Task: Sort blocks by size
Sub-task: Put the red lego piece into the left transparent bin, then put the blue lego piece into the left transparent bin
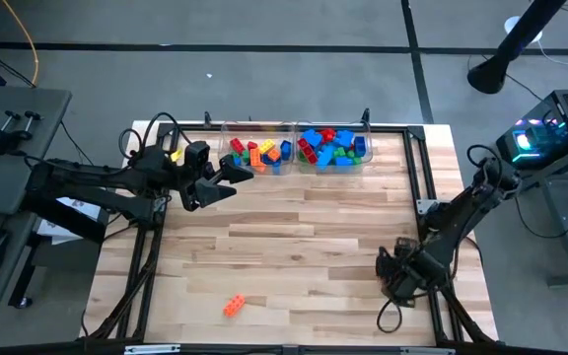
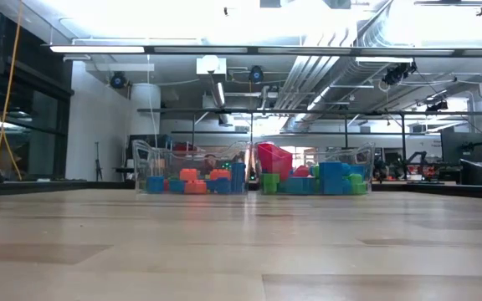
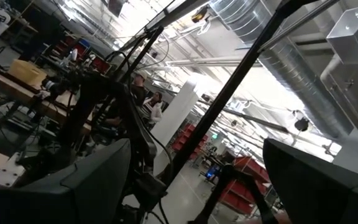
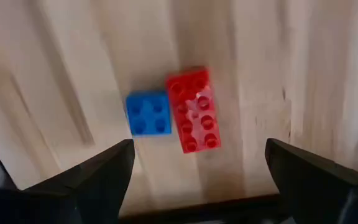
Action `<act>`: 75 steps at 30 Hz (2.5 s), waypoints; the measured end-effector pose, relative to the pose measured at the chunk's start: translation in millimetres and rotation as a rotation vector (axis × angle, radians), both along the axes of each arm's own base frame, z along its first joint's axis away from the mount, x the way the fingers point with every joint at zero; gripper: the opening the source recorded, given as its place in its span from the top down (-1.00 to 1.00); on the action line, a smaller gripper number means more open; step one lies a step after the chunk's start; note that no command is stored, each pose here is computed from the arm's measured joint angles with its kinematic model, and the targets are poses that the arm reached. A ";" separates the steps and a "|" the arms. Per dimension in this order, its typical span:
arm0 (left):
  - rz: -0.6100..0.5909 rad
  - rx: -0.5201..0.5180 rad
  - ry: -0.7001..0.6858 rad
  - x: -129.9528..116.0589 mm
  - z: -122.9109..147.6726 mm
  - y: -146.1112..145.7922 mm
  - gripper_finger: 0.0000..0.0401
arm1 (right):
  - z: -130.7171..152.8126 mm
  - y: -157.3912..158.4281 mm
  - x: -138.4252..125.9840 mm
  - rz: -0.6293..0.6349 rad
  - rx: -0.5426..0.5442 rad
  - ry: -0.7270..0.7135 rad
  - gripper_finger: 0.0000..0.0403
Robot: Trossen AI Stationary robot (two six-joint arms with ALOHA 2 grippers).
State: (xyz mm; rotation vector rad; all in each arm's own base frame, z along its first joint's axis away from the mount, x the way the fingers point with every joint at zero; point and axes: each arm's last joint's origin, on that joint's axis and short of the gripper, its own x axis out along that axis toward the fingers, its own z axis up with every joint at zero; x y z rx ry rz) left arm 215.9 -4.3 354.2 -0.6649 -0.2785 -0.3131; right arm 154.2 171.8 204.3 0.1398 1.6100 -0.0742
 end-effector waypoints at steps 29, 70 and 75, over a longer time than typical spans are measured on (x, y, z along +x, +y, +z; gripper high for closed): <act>0.048 -0.037 0.004 0.3 0.0 1.6 -0.75 | -69.0 -12.7 -14.3 0.173 0.012 0.032 -0.41; -0.007 -0.018 -0.034 -1.5 3.4 -0.2 -0.75 | 70.9 -322.7 271.0 -0.572 -0.250 -1.090 -0.51; -0.006 -0.017 -0.034 -1.5 3.4 -0.2 -0.75 | 92.6 -317.8 255.9 -0.511 -0.250 -0.955 -0.74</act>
